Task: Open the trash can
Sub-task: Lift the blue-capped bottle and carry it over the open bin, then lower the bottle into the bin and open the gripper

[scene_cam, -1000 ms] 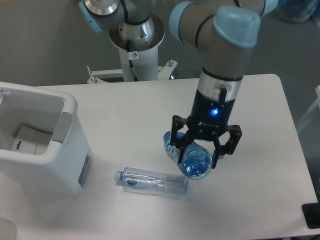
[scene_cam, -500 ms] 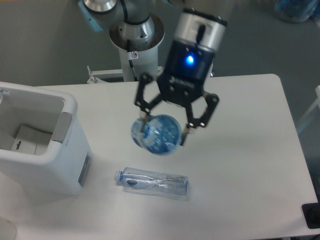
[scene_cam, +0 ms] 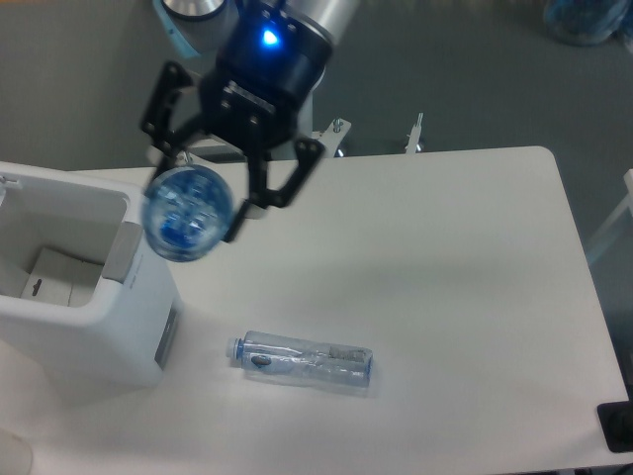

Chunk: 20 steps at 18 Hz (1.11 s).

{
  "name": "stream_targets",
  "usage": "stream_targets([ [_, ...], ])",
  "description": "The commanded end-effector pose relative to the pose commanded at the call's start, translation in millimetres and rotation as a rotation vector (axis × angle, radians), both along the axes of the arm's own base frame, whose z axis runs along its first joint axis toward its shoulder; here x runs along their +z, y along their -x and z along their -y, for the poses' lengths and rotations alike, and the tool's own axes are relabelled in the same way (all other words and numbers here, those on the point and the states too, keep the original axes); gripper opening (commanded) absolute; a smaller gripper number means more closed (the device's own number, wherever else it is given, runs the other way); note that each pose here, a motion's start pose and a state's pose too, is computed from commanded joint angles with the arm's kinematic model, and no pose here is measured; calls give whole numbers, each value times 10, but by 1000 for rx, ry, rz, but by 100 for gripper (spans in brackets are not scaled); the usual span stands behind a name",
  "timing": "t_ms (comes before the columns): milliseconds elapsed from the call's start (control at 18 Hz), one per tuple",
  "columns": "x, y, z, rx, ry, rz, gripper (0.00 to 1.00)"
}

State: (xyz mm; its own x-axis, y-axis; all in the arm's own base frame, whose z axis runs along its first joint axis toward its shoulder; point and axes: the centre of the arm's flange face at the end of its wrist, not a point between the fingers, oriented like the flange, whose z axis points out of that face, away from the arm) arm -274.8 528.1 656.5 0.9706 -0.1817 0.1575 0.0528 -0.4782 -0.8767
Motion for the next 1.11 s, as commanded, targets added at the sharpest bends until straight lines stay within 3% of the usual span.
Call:
stream_targets([
  [778,-260,-574,-388,-142,20,-7,75],
  [1000,-513,-669,-440,-176,45,4,75],
  [1111,-777,-835,-527,-242,53,-23,76],
])
